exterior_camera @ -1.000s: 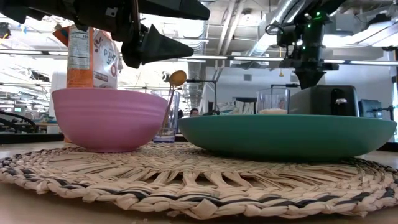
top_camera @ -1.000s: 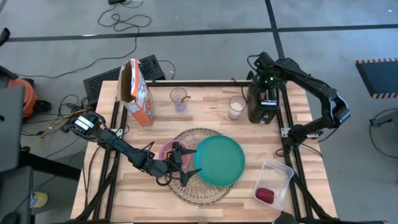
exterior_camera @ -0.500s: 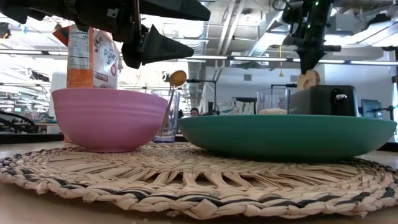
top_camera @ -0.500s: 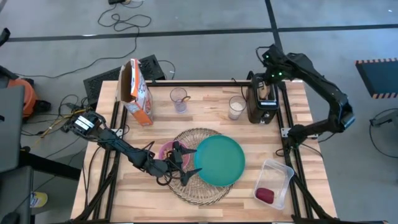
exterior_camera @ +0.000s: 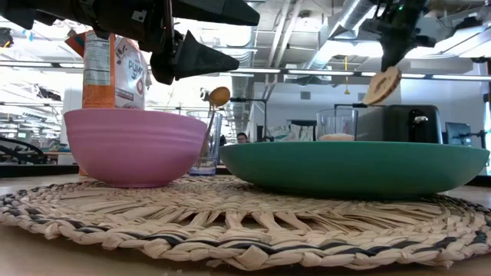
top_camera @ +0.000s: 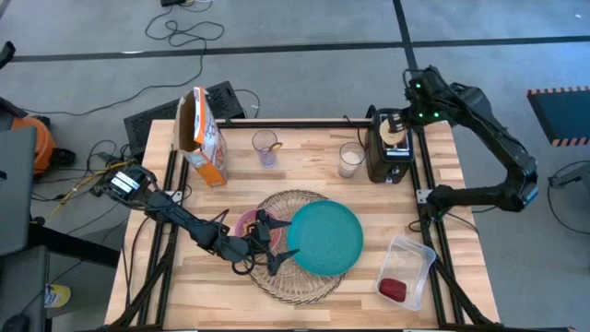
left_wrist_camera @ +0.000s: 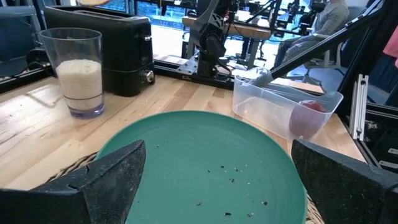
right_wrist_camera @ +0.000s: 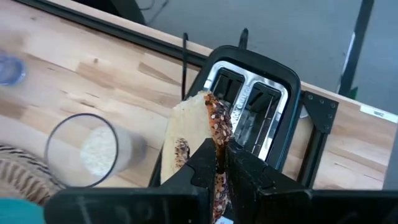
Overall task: Arrange a breakfast setting
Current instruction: Put the toasted bread on the green plate from the toaster
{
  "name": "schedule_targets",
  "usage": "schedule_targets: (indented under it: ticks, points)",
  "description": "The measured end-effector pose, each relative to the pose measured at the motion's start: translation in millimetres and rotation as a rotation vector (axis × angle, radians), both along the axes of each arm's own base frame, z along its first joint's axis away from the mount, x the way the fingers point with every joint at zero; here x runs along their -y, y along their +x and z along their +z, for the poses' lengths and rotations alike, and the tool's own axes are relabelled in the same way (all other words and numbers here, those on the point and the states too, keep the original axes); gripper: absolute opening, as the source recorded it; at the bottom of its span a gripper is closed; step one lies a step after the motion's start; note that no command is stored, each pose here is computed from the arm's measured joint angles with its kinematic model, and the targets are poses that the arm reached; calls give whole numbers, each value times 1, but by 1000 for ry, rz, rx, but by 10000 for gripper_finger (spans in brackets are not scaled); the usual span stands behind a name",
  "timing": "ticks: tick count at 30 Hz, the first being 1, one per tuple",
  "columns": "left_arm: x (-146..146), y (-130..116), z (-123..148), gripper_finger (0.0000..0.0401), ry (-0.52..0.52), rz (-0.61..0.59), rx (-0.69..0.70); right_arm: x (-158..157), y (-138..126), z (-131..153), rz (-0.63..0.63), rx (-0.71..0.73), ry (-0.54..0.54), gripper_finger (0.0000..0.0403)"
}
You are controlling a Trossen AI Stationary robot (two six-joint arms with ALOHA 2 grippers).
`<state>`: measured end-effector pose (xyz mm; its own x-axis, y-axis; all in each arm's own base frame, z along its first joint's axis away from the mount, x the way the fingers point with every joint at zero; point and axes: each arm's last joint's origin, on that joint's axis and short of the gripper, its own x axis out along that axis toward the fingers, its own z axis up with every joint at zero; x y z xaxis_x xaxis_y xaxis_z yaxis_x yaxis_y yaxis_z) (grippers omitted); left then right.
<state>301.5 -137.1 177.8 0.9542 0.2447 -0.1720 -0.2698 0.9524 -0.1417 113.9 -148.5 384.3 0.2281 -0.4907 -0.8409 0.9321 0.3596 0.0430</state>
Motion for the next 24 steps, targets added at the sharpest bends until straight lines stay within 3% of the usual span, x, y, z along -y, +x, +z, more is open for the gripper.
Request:
schedule_targets:
  ticks: [6, 13, 24]
  points:
    - [0, 0, 0, 387, 0, 0, 0, -15, -9, 10, 53, 87, -6, 54]
    - [0, 0, 0, 387, 0, 0, 0, -38, -10, 18, 203, 200, 15, 54]
    - [0, 0, 0, 387, 0, 0, 1, -74, 24, 13, 458, 336, 50, 54]
